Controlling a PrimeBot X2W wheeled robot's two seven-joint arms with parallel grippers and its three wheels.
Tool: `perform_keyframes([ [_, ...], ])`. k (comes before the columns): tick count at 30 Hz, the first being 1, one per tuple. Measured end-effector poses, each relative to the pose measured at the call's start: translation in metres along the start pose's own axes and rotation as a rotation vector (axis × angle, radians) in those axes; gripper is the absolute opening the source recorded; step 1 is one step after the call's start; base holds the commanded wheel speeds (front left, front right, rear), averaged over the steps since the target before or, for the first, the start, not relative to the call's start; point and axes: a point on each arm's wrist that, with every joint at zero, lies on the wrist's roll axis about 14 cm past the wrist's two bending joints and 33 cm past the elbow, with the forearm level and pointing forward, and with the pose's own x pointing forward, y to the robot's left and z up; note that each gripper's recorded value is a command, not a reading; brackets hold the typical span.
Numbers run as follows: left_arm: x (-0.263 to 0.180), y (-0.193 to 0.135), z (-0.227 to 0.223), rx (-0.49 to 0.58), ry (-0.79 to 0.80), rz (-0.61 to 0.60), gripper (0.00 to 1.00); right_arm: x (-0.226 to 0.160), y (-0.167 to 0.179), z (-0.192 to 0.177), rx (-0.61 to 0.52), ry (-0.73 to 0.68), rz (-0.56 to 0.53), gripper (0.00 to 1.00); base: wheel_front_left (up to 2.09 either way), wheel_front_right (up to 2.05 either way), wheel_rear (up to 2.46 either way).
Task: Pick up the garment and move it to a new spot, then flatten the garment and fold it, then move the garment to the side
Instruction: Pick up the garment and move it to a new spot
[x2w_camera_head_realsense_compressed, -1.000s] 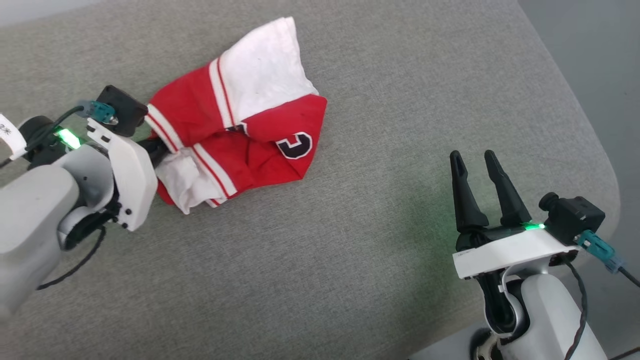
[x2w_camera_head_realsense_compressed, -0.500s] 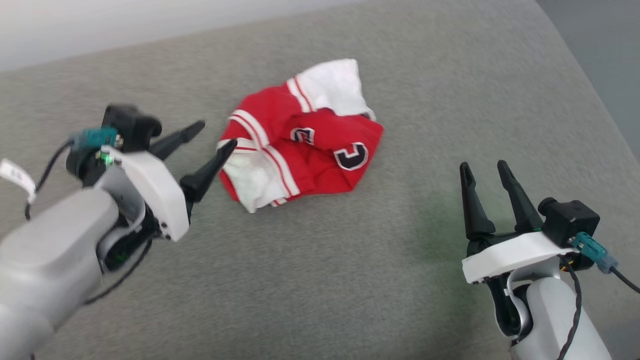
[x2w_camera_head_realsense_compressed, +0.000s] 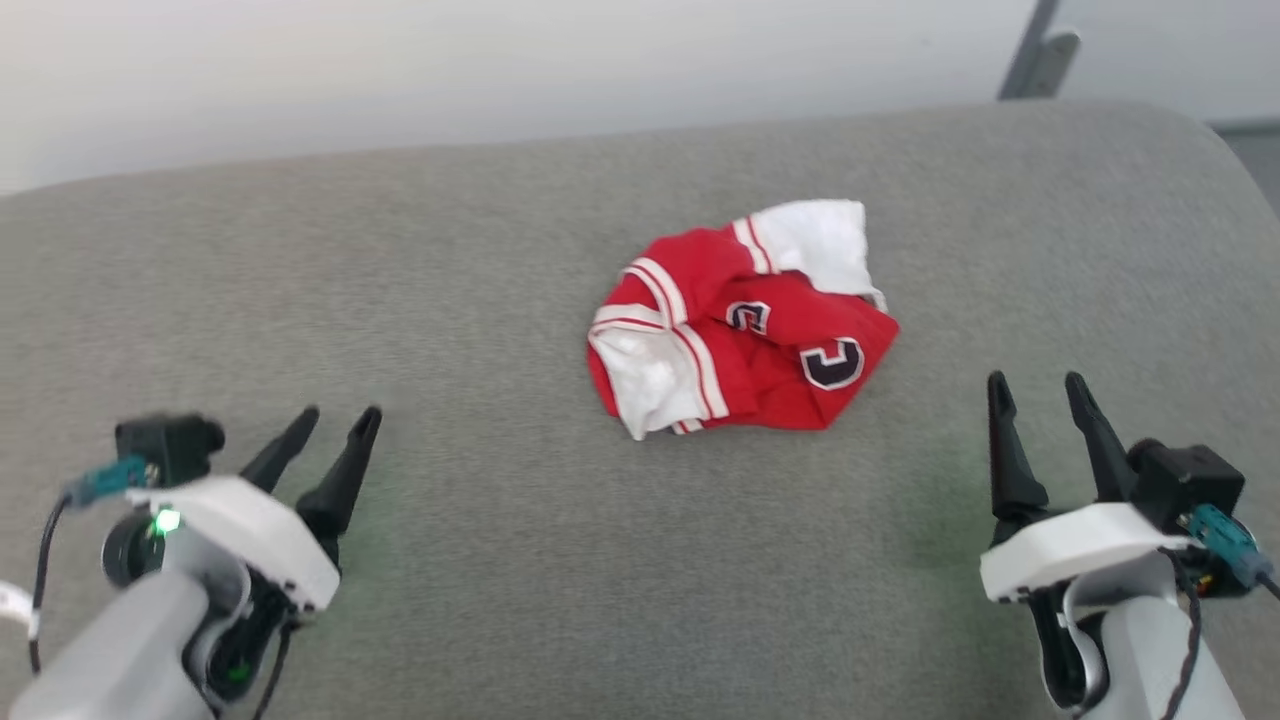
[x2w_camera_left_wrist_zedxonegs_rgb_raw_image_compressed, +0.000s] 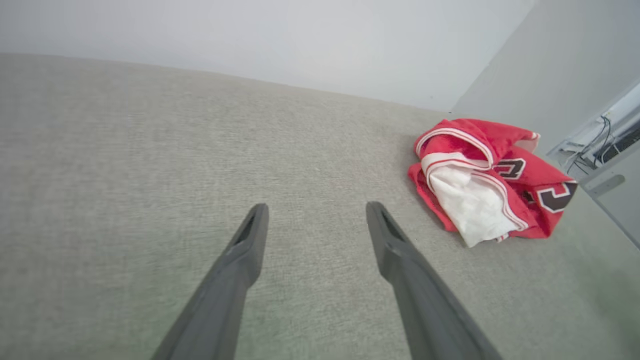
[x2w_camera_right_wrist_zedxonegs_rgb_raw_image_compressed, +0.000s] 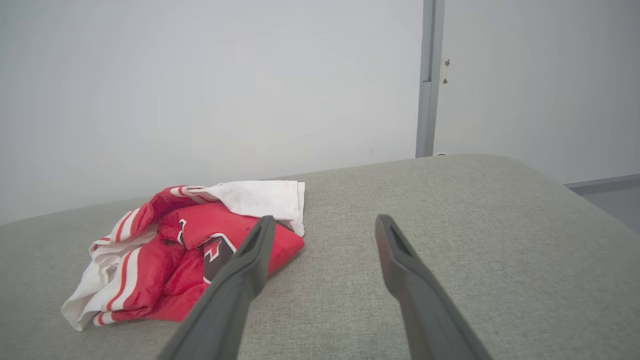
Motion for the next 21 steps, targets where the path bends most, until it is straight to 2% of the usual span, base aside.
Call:
perform_keyframes([
  [6,-0.050,0.025,-0.010,-0.051,-0.079,0.134,1.00,-0.010,0.004,-0.002,-0.016,0.008,0.010,1.00,0.00,0.00,0.00],
  [14,-0.109,0.054,-0.002,0.067,-0.192,0.278,1.00,-0.015,0.011,0.008,-0.051,-0.021,0.033,1.00,0.00,0.00,0.00],
  [21,-0.130,0.049,0.011,0.145,-0.279,0.318,1.00,-0.018,0.003,0.019,-0.060,-0.057,0.010,1.00,0.00,0.00,0.00],
])
